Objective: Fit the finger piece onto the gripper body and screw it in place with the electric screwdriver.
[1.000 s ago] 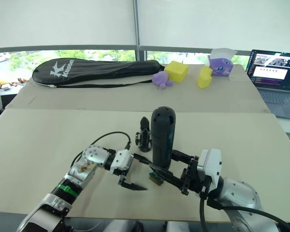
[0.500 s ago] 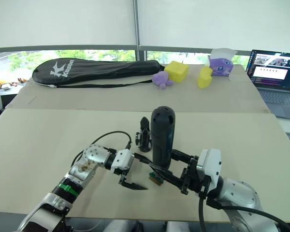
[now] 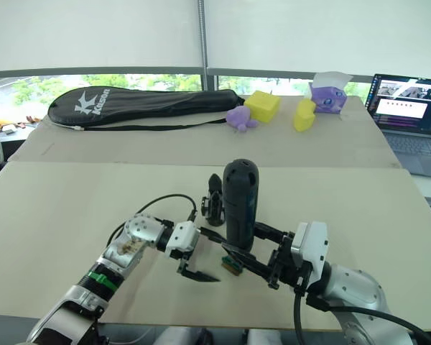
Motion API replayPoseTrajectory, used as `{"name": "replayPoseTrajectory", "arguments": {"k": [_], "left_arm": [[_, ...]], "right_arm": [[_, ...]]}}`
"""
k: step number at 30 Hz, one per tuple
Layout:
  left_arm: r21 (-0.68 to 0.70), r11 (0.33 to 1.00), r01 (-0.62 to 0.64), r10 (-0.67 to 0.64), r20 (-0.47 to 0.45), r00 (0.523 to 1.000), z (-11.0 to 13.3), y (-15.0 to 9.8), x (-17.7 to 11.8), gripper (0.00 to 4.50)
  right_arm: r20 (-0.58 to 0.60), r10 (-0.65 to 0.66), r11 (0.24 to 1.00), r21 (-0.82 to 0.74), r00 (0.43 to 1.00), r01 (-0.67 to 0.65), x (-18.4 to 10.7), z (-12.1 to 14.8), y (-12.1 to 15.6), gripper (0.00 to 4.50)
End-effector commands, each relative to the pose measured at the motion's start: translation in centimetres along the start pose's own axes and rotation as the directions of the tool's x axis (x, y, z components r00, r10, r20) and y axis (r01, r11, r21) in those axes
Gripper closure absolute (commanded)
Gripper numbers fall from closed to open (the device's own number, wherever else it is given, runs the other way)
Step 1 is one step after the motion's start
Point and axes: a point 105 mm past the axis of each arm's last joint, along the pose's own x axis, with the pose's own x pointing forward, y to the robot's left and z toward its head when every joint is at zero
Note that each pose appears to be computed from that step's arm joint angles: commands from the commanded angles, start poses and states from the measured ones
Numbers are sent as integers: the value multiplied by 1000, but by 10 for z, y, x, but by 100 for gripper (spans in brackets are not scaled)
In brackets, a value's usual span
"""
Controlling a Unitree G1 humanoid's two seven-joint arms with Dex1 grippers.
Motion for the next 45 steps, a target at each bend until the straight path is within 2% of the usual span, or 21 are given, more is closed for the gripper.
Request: {"name": "replayPoseTrajectory", "arguments": {"k": [1,45], "left_arm": [[22,1000,11,-11,6,1000,5,2,2,0],[19,1000,-2,2,3,1000,5,4,3,0]], "right_arm": [[71,22,998,-62,997,-18,3,17,3,259],[53,33,999,-43,998,-31,2,16,9,259]]}}
